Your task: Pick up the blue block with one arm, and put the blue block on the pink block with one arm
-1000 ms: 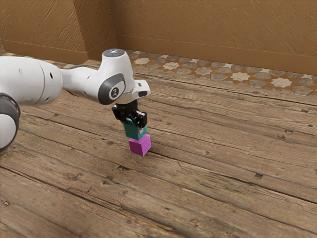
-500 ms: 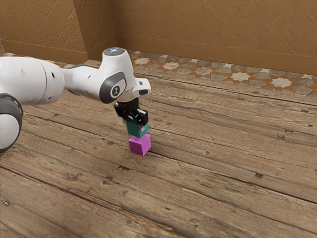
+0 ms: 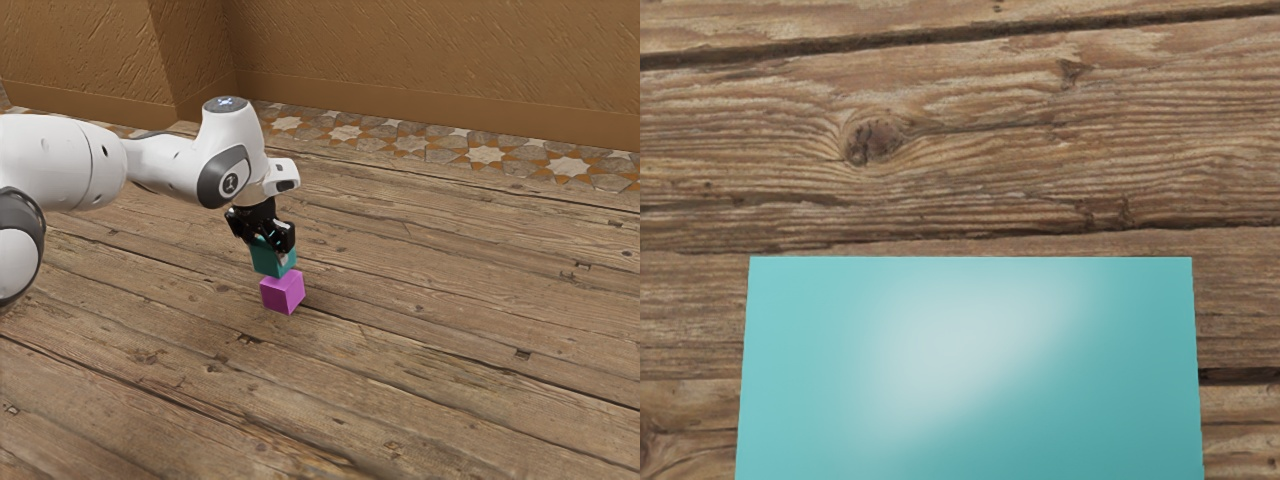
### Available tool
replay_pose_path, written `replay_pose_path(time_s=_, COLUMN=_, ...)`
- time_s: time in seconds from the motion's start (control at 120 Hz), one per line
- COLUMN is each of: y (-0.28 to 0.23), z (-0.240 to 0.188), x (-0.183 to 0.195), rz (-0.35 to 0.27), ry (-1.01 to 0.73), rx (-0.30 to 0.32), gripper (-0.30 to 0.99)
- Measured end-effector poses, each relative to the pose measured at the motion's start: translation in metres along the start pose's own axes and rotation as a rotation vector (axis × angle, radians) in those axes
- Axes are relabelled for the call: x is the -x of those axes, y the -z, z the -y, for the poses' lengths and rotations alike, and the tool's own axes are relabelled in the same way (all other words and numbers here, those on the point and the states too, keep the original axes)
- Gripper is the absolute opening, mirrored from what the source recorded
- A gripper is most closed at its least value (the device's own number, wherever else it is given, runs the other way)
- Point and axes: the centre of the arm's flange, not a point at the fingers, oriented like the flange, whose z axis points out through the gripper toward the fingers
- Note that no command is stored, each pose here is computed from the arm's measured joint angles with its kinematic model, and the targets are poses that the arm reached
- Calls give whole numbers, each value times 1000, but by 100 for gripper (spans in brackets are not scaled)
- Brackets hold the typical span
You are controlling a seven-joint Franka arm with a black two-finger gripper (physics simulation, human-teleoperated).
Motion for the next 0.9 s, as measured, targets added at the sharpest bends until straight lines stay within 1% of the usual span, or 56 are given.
replay_pose_path(time_s=0.408, y=1, z=-11, x=0, rz=0, ry=0, rx=9, gripper=36)
replay_pose_path(time_s=0.9, y=-1, z=-11, x=1, rz=3, ry=10, rx=8, gripper=36)
